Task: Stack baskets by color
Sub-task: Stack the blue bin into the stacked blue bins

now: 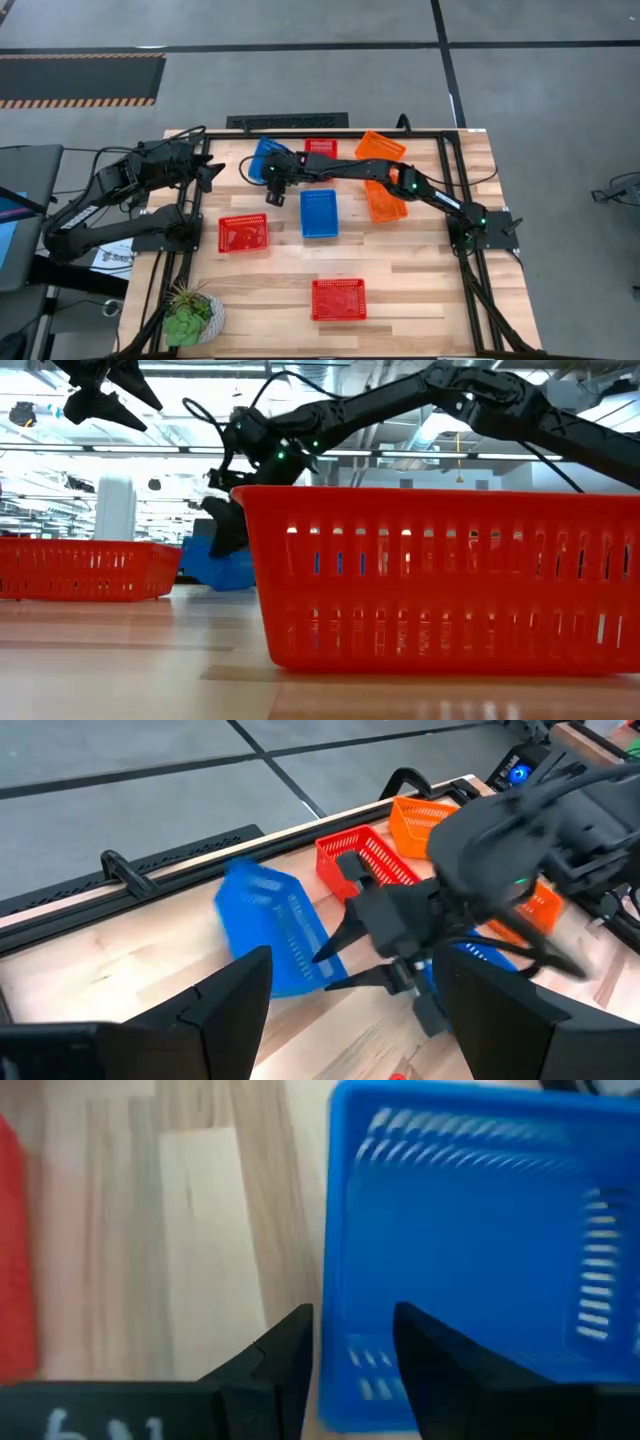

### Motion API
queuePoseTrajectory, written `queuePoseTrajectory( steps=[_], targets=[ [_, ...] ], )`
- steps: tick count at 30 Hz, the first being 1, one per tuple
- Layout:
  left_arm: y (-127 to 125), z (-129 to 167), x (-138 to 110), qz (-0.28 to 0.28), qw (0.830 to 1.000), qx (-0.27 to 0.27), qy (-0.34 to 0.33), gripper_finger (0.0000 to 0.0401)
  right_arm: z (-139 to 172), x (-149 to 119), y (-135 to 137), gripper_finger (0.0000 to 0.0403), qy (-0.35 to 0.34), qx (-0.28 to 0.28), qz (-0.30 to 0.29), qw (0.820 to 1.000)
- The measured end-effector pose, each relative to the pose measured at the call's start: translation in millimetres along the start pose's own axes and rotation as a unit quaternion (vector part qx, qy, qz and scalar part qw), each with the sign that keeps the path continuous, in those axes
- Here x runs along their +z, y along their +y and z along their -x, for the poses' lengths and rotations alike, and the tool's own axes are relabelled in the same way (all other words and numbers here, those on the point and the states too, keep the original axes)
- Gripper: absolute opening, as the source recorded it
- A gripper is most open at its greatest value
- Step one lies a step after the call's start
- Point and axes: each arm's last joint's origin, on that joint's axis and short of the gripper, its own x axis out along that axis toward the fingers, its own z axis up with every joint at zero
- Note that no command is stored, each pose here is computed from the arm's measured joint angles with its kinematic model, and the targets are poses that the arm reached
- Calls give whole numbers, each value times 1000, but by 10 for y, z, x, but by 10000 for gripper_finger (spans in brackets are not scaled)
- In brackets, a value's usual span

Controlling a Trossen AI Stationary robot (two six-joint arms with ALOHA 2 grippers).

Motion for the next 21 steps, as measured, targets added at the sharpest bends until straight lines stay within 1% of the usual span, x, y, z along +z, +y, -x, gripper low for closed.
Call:
queuePoseTrajectory(
  steps=[3,6,9,12,16,21],
  targets=[
    [0,1,0,0,1000,0,0,263,-105,-10,-21,134,-23,-3,-5,1000],
    [0,0,0,0,1000,0,0,263,-125,-44,-43,101,-14,4,-5,1000],
    [0,0,0,0,1000,0,0,263,-124,-47,-52,78,-12,6,5,1000],
    [0,0,0,1,1000,0,0,263,-127,-72,-82,56,-1,6,2,1000],
    [0,0,0,1,1000,0,0,263,-127,-87,-90,13,7,6,8,1000],
    [0,0,0,1,1000,0,0,263,-122,-96,-82,9,13,7,8,1000]
  ],
)
